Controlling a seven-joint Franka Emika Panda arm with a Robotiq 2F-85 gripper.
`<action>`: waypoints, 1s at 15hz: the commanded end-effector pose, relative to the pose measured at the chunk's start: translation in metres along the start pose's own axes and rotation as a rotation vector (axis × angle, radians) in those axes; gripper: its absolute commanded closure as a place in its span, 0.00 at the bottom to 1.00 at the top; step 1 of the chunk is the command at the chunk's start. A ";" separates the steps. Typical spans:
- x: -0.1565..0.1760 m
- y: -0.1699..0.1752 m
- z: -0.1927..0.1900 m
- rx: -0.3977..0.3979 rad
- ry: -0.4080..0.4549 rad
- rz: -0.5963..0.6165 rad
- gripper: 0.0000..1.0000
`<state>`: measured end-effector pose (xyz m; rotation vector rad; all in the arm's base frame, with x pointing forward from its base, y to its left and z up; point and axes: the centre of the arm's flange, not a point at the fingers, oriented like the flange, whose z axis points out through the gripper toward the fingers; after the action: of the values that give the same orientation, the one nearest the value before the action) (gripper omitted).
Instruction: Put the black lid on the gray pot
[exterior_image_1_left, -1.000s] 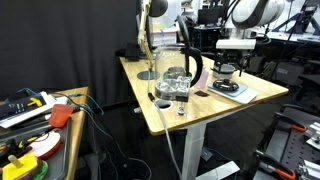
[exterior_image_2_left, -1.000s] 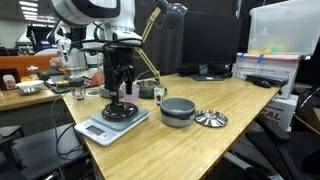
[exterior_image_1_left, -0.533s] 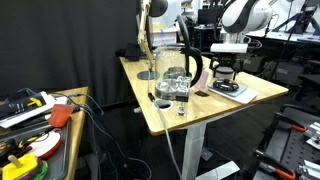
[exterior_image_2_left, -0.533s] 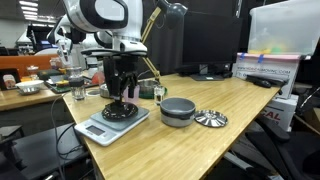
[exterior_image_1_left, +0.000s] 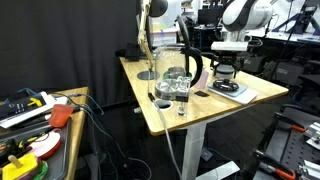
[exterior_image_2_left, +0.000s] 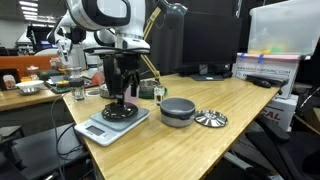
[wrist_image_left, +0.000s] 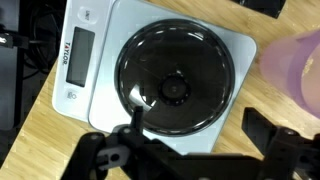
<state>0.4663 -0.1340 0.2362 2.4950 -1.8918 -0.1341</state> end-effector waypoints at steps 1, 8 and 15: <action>-0.008 0.015 -0.008 0.011 -0.004 -0.006 0.00; -0.023 0.028 -0.006 0.007 -0.025 -0.076 0.00; -0.026 0.023 0.012 -0.021 -0.017 -0.084 0.00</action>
<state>0.4327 -0.1154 0.2304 2.5512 -1.8007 -0.1914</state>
